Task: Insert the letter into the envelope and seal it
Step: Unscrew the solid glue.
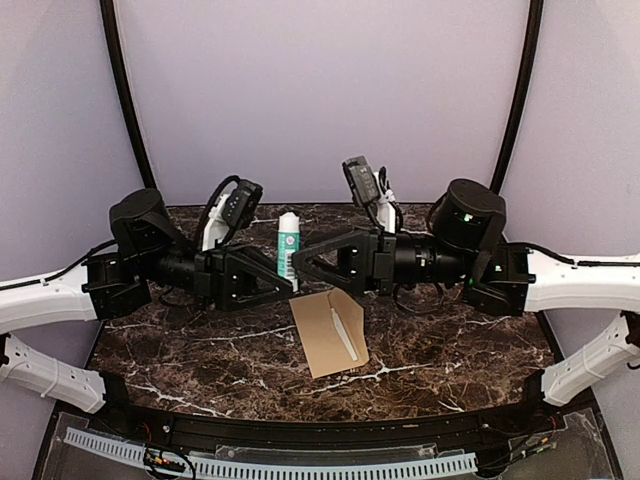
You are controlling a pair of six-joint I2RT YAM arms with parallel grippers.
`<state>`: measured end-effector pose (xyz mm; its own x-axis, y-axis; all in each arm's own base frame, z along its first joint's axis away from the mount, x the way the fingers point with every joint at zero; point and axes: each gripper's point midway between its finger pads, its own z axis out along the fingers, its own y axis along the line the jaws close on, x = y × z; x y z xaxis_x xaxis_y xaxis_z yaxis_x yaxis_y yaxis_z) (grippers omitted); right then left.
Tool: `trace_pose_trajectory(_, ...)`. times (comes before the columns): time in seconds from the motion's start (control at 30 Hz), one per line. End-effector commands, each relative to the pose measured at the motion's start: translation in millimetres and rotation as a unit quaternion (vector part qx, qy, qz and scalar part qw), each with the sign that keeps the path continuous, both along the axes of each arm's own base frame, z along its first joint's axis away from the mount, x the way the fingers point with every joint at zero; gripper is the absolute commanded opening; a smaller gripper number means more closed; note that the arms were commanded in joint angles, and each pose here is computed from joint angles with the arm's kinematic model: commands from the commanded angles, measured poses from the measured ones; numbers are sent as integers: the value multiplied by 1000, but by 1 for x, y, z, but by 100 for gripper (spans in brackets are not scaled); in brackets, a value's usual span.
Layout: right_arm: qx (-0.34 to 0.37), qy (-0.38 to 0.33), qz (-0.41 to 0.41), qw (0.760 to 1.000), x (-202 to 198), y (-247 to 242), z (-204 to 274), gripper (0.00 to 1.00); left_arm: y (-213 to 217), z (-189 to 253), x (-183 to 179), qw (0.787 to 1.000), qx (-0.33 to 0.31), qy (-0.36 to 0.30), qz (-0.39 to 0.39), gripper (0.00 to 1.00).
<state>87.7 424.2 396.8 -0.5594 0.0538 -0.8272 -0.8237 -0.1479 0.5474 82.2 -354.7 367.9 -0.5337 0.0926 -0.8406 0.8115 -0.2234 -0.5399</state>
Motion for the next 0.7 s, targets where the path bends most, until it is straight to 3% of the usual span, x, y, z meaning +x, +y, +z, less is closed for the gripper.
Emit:
trace_pose_trajectory(0.0,51,-19,23,998,-9,-1,32,51,4,8,-9,999,-21,-9,-23,0)
trace_pose_trajectory(0.37,66,-6,44,997,-12,10,35,38,1,3,-11,999,-13,-1,-36,0)
trace_pose_trajectory(0.43,66,-3,48,997,-13,11,34,33,0,1,-11,999,-10,1,-36,0)
trace_pose_trajectory(0.53,66,0,44,997,-11,11,33,18,1,0,-9,1000,-9,-2,-28,0)
trace_pose_trajectory(0.67,66,7,30,997,-8,6,29,5,3,2,6,999,-6,-18,32,0)
